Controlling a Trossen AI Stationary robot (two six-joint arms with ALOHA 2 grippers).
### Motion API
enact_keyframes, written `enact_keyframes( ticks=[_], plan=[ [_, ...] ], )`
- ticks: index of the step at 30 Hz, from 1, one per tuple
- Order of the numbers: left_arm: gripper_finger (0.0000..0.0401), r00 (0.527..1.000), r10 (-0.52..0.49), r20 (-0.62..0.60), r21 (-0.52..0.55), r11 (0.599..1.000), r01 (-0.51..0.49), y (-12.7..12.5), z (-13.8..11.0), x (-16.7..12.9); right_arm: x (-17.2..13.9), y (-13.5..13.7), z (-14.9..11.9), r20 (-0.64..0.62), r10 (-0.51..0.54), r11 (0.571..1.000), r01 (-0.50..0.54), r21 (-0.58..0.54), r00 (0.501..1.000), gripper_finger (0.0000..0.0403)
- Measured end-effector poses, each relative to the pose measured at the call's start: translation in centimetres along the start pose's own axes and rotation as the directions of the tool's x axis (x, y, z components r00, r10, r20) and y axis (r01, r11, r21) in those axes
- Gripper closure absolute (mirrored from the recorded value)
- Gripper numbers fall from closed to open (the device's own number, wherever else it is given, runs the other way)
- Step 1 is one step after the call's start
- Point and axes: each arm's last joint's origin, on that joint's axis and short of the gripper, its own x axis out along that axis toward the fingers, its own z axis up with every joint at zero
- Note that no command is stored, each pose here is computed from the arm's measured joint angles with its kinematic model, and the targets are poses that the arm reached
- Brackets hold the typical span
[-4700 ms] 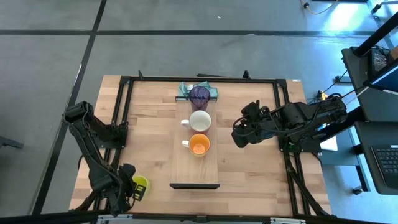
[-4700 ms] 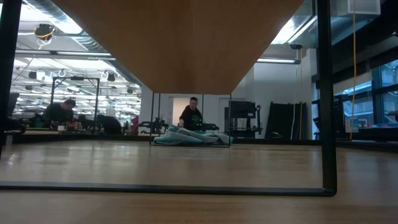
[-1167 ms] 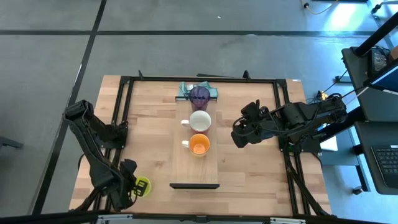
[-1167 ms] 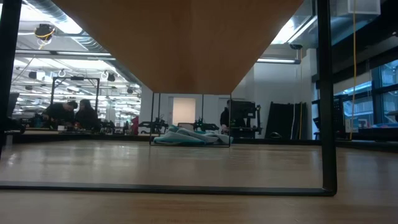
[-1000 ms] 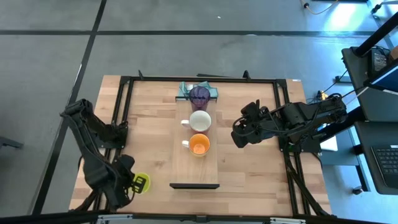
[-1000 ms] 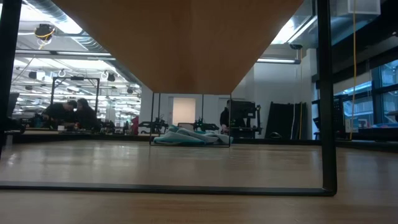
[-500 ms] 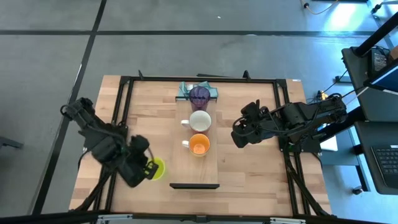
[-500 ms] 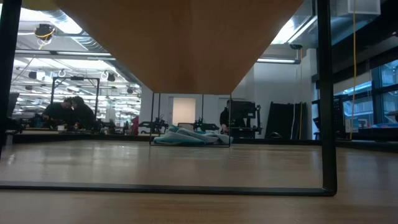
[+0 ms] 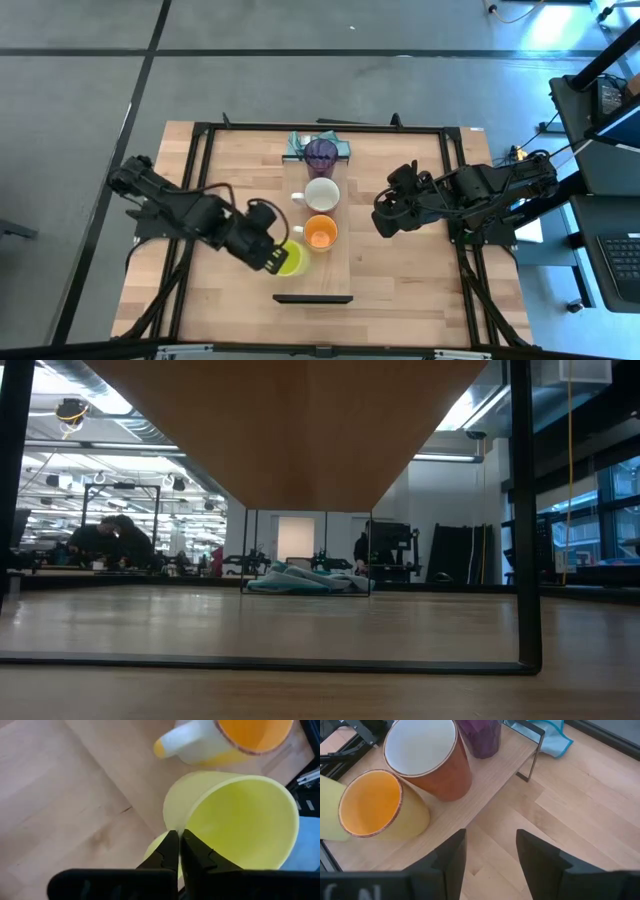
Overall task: Stack small to large cups/mugs on shelf
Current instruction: Put the light green cup on the shelf
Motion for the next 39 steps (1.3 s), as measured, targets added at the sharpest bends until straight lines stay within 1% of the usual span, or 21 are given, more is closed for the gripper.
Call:
enact_keyframes(
  ticks=[3,6,9,12,16,19,21,30,33,39],
  plan=[
    [0.0401,1.000,-0.016,-0.015,0.007,1.000,0.016,-0.5,0.3,0.7,0.0,0.0,0.0,0.002,-0.001,1.000,0.001,0.000,1.000,0.0229],
    [0.0401,0.999,-0.032,-0.036,0.006,0.999,0.032,-1.2,0.2,1.5,0.0,0.0,0.0,0.016,-0.008,1.000,0.008,-0.002,1.000,0.0229],
    [0.0401,0.997,-0.071,-0.037,-0.003,0.997,0.071,-1.9,0.1,1.9,0.0,0.0,0.1,0.023,-0.012,1.000,0.012,-0.004,1.000,0.0229],
    [0.0401,0.995,-0.090,-0.033,-0.006,0.996,0.090,-2.3,0.1,2.4,0.0,0.0,0.1,0.023,-0.012,1.000,0.012,-0.005,1.000,0.0229],
    [0.0401,0.995,-0.094,-0.029,-0.011,0.996,0.093,-2.5,0.2,2.5,0.0,0.0,0.1,0.023,-0.011,1.000,0.011,-0.004,1.000,0.0229],
    [0.0401,0.992,-0.128,-0.014,-0.020,0.992,0.128,-2.8,0.3,2.5,0.1,0.1,0.1,0.022,-0.002,1.000,0.002,0.010,1.000,0.0229],
    [0.0401,0.991,-0.135,-0.004,-0.016,0.991,0.134,-2.9,0.3,2.5,0.2,0.3,0.0,-0.001,0.010,1.000,-0.010,0.028,1.000,0.0229],
    [0.0401,0.989,-0.149,0.011,0.007,0.989,0.149,-3.2,0.8,2.9,2.1,2.7,-1.5,-0.100,0.046,0.999,-0.047,-0.003,0.994,0.0229],
    [0.0401,0.991,-0.136,-0.007,0.016,0.991,0.136,-3.2,0.9,3.4,2.5,3.4,-1.8,-0.117,0.060,0.998,-0.061,-0.004,0.991,0.0229],
    [0.0401,0.990,-0.136,-0.034,0.036,0.990,0.137,-3.6,0.8,4.2,2.9,4.4,-1.9,-0.139,0.140,0.990,-0.138,0.024,0.980,0.0229]
  ],
)
